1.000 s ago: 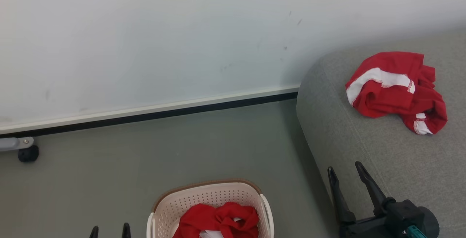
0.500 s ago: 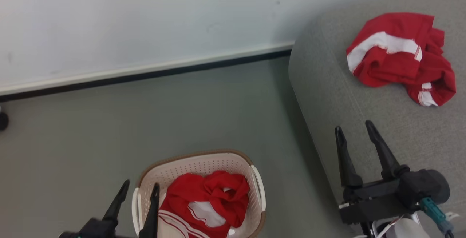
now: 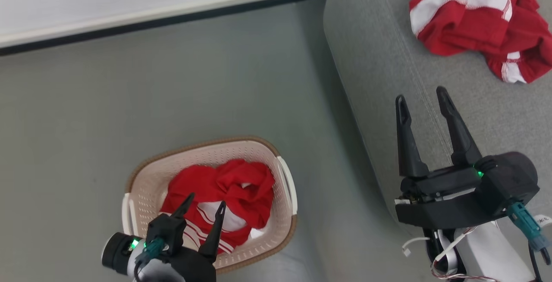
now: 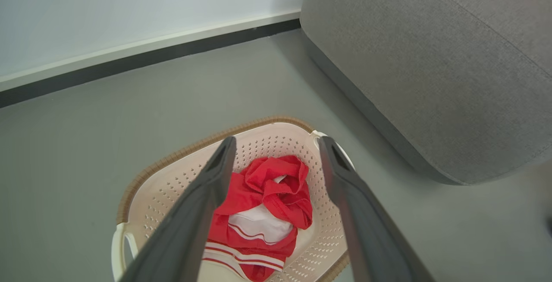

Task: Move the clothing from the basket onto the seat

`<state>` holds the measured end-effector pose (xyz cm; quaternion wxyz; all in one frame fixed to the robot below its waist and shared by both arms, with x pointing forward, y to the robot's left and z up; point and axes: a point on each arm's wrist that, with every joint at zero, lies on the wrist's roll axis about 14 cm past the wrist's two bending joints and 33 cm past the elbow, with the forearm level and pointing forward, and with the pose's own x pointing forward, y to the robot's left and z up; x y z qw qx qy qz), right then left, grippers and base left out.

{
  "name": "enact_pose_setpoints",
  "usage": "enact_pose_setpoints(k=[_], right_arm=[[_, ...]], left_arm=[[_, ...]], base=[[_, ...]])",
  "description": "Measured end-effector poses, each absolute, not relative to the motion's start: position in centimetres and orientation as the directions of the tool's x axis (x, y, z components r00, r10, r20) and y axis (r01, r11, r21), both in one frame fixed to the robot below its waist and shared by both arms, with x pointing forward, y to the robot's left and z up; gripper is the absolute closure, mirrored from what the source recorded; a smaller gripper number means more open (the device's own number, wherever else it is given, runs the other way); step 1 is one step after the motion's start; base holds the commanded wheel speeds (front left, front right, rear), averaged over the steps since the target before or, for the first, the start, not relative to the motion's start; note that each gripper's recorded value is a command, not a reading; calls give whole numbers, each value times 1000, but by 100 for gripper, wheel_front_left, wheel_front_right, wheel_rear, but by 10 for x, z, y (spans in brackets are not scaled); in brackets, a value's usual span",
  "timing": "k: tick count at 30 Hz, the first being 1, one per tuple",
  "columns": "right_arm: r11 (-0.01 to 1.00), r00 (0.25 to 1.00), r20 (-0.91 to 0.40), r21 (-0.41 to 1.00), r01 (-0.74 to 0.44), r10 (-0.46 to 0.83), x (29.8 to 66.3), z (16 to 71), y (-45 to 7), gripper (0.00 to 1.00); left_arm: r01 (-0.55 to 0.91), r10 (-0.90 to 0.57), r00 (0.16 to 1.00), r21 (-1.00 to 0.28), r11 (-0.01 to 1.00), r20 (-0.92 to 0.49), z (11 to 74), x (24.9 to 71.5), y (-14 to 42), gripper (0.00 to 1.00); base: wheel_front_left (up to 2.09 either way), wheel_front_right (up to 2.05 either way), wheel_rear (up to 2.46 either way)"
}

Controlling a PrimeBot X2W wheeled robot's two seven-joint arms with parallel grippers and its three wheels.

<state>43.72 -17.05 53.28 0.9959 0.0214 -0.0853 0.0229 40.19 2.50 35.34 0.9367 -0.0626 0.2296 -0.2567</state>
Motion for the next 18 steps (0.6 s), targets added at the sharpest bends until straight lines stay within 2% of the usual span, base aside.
enact_pose_setpoints(k=[9,18], right_arm=[[999,988,156,25,-20,16,461,518,-180,0],[1000,990,139,-13,13,-11,484,500,-194,0]], left_arm=[[498,-567,617,-288,818,-546,288,400,-6,0],[513,-564,525,-292,807,-637,231,414,-11,0]], base=[[0,0,0],[0,0,0]])
